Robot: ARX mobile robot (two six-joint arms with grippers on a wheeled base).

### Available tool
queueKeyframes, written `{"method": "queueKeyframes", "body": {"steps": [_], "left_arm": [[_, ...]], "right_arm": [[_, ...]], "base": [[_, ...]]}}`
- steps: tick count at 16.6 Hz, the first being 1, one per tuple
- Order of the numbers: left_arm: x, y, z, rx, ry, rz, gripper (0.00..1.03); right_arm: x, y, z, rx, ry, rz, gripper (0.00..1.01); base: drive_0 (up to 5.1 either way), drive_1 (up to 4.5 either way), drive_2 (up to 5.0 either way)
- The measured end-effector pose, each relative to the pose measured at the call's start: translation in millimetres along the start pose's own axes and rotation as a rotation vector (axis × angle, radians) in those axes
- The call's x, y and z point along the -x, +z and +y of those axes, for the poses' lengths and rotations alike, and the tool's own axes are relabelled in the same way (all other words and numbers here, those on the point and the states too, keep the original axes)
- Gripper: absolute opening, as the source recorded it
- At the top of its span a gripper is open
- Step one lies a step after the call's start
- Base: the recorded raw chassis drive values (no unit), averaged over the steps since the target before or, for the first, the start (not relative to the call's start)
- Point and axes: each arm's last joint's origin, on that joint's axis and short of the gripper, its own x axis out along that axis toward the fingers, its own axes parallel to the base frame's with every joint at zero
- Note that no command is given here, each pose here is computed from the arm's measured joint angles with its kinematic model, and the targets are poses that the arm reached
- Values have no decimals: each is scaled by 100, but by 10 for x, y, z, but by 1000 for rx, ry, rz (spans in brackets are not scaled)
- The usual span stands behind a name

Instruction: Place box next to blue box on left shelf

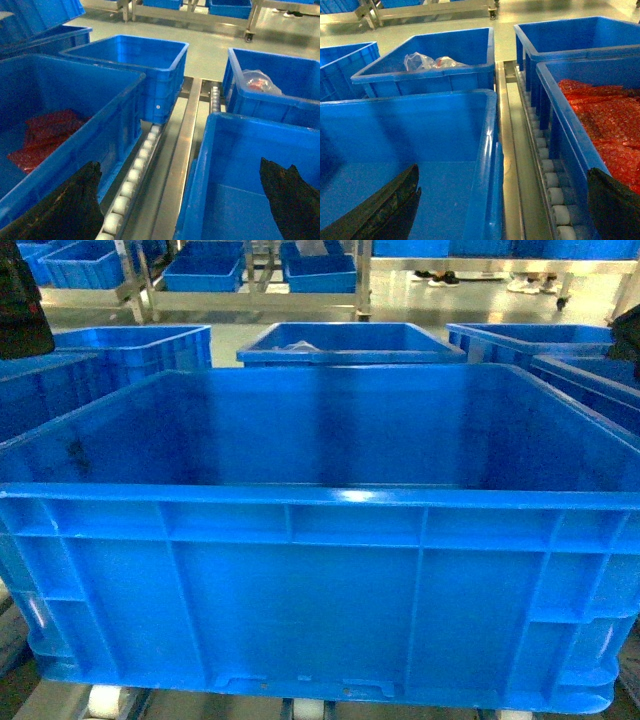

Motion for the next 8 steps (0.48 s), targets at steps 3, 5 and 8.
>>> {"method": "queueKeyframes", "body": {"steps": [3,5,8], "left_arm": [[25,-13,40,-11,-19,-39,95],[307,-220,212,-55,-209,-121,64],[643,-409,382,-65,-221,-123,20]], "right_arm": [[16,-1,-19,4,-4,-72,94],[294,-251,-182,93,-17,-199,63],[625,-419,-304,118,-11,-217,19]], "base": [[0,0,0],[0,0,0],[0,0,0]]}}
